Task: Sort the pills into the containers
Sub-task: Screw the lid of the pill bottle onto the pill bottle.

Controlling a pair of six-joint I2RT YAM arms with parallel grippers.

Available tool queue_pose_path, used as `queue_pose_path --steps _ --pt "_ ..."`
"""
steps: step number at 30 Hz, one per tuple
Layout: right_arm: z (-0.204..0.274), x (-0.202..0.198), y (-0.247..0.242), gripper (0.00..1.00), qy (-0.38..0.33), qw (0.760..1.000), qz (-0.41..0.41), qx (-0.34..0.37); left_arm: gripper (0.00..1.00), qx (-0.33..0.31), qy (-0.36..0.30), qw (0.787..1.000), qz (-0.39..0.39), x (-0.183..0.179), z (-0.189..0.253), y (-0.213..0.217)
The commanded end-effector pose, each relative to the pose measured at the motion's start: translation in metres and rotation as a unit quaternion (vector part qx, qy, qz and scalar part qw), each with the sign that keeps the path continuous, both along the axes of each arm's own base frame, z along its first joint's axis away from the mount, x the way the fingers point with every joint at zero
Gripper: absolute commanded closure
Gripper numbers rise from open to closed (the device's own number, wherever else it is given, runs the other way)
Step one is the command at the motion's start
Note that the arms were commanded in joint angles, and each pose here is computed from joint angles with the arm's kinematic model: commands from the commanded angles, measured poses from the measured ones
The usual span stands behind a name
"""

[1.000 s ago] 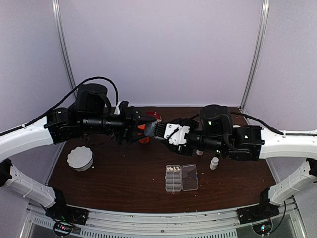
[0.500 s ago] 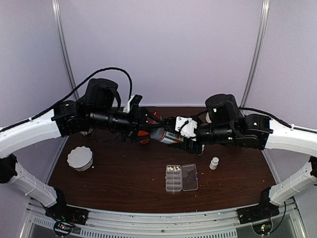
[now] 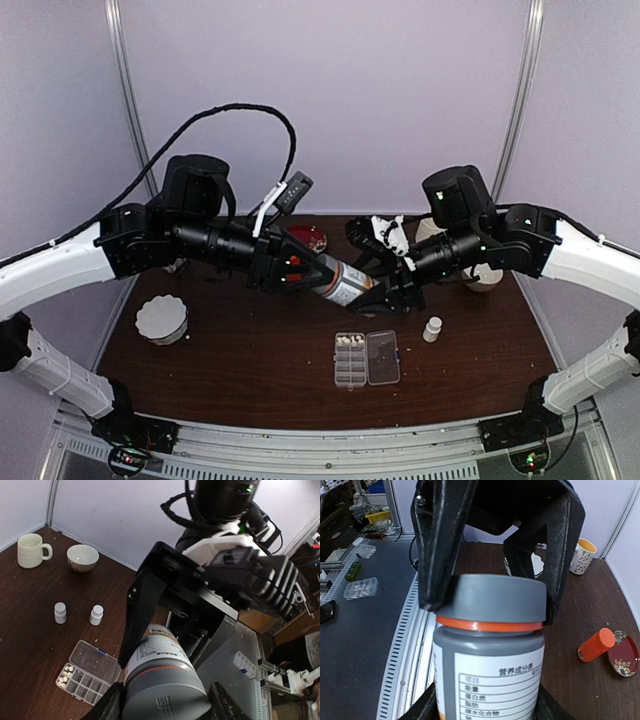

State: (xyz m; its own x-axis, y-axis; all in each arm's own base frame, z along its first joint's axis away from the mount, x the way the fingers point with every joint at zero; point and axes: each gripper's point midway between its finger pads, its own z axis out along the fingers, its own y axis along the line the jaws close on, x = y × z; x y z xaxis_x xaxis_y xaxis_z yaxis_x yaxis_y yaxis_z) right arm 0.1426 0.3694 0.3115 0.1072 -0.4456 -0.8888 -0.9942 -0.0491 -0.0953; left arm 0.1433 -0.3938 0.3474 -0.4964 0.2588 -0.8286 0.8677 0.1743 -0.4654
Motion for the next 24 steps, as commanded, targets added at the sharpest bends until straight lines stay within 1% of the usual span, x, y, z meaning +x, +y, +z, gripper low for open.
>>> queue_pose_path --steps 1,4,6,8,10,13,15,20,22,24 --pt "0.063 -0.047 0.009 1.00 0.014 0.985 0.133 0.110 1.00 -0.008 -0.148 0.986 -0.074 0.007 0.002 -0.021" --pt "0.064 -0.048 0.008 1.00 0.033 0.984 0.136 0.111 1.00 0.006 -0.201 0.971 -0.132 0.001 -0.003 -0.028" --pt "0.064 -0.048 0.008 1.00 0.042 0.984 0.136 0.110 1.00 0.003 -0.234 0.960 -0.152 0.000 -0.003 -0.030" --pt "0.062 -0.047 0.008 1.00 0.051 0.984 0.133 0.109 1.00 -0.008 -0.276 0.944 -0.183 -0.006 0.000 -0.030" --pt "0.061 -0.048 0.008 1.00 0.061 0.983 0.133 0.110 1.00 -0.011 -0.313 0.929 -0.198 -0.008 0.000 -0.029" --pt "0.063 -0.047 0.008 1.00 0.076 0.981 0.131 0.117 1.00 -0.019 -0.381 0.895 -0.232 -0.016 0.001 -0.024" --pt "0.061 -0.047 0.008 1.00 0.087 0.981 0.127 0.121 1.00 -0.021 -0.427 0.868 -0.251 -0.019 -0.003 -0.020" --pt "0.056 -0.042 0.008 1.00 0.101 0.980 0.115 0.124 1.00 -0.022 -0.549 0.786 -0.285 -0.022 -0.011 -0.010" --pt "0.051 -0.040 0.008 1.00 0.104 0.981 0.111 0.121 1.00 -0.015 -0.576 0.767 -0.284 -0.019 -0.012 -0.009" --pt "0.047 -0.038 0.008 1.00 0.107 0.981 0.107 0.117 1.00 0.001 -0.597 0.753 -0.276 -0.012 -0.013 -0.008"
